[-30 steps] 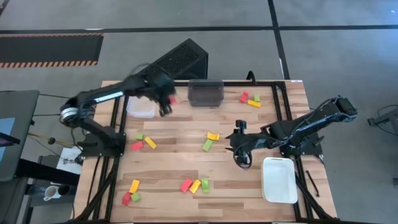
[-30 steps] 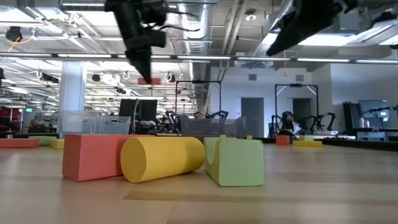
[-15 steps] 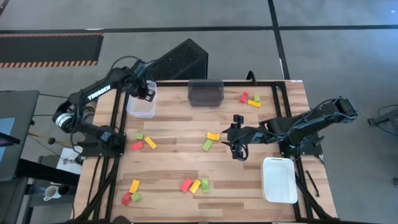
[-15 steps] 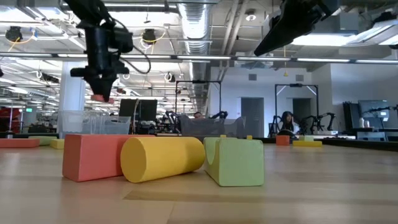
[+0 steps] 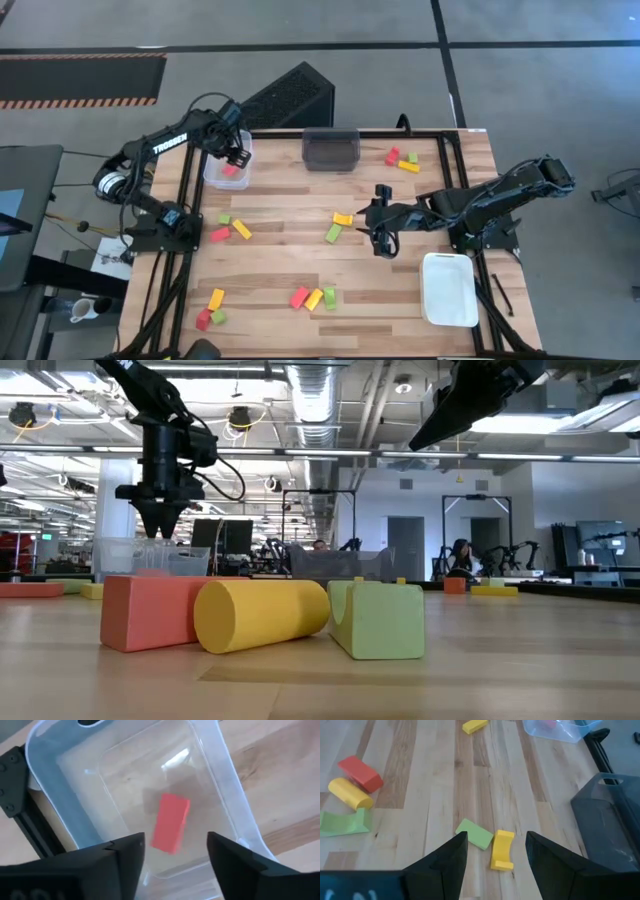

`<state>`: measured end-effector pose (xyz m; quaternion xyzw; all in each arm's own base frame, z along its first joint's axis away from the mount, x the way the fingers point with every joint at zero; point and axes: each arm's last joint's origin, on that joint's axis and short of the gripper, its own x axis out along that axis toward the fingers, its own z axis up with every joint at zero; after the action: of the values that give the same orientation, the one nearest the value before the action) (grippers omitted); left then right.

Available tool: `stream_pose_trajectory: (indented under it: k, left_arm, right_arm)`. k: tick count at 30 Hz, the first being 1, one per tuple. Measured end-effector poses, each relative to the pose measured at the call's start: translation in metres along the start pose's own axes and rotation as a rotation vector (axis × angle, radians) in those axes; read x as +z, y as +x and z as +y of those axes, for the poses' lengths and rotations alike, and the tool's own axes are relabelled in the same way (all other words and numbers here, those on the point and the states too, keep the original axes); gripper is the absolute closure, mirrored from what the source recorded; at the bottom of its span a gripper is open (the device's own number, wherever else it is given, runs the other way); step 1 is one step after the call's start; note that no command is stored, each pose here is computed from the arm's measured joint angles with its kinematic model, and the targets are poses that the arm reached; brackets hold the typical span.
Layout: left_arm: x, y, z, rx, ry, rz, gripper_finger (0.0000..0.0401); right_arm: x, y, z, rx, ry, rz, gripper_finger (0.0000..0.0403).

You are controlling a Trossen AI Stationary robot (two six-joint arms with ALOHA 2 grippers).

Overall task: Sort & place blocks by color
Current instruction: Put the yellow block into the black bin

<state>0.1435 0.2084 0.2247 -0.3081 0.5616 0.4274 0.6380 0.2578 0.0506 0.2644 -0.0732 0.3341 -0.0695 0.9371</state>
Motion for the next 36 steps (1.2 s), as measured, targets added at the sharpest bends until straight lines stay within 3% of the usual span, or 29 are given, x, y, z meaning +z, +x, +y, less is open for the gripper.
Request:
stream_pose_trajectory:
  k: [3, 7, 13, 20, 27, 36]
  left_arm:
    - [0.000, 0.000, -0.001, -0.022, 0.021, 0.003, 0.0166]
    - [-0.003, 0.000, -0.005, -0.131, 0.043, 0.036, 0.0139]
    - [-0.013, -0.010, -0.023, -0.235, 0.109, 0.067, 0.0132]
    - [-0.034, -0.042, -0.055, -0.289, 0.226, -0.041, 0.0131]
    - [-0.073, -0.067, -0.116, -0.448, 0.508, -0.246, 0.0131]
    - [-0.126, -0.056, -0.183, -0.672, 0.836, -0.528, 0.0131]
  right_arm:
    - [0.000, 0.000, 0.000, 0.000, 0.000, 0.000, 0.0178]
    - [0.000, 0.000, 0.000, 0.000, 0.000, 0.000, 0.0178]
    - [0.000, 0.000, 0.000, 0.000, 0.001, 0.000, 0.0178]
    - [-0.006, 0.003, -0.010, -0.015, 0.106, 0.069, 0.0178]
    - [-0.009, 0.008, -0.029, -0.074, 0.247, 0.103, 0.0182]
    - [-0.006, 0.011, -0.030, -0.063, 0.271, 0.079, 0.0171]
